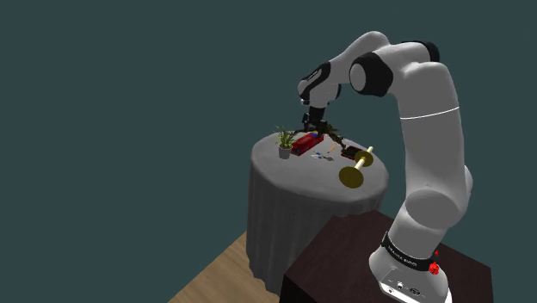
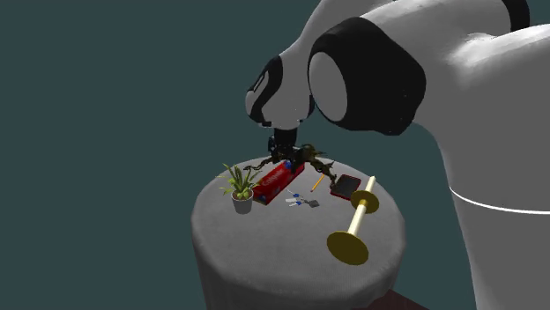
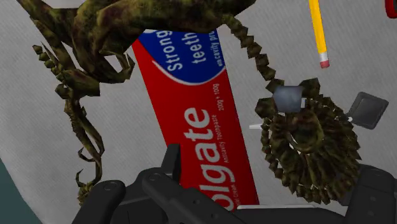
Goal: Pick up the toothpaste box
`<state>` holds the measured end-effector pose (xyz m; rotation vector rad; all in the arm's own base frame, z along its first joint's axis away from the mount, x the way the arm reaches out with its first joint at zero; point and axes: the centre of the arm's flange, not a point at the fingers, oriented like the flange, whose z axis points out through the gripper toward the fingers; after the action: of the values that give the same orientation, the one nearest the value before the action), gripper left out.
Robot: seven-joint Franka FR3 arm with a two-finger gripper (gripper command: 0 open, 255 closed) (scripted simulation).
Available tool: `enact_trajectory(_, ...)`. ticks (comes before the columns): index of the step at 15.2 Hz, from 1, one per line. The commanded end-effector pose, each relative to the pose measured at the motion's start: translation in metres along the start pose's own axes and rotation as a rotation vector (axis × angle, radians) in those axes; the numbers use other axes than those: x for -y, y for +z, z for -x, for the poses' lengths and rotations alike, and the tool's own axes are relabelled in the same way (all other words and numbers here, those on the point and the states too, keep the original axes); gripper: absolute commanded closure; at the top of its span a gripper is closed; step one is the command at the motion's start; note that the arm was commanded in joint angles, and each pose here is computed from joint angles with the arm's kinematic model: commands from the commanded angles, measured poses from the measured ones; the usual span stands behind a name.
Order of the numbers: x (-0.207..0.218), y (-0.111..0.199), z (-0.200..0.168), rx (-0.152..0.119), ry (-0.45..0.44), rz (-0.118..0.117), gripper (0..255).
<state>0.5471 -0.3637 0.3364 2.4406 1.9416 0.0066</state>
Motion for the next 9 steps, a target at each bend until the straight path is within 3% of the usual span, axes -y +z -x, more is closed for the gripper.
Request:
enact_trajectory(1, -0.019, 0.015, 0.002, -0.005, -0.053, 0.0, 0)
enact_trajectory(9, -0.018, 0.055, 0.001, -0.005, -0.053, 0.0, 0)
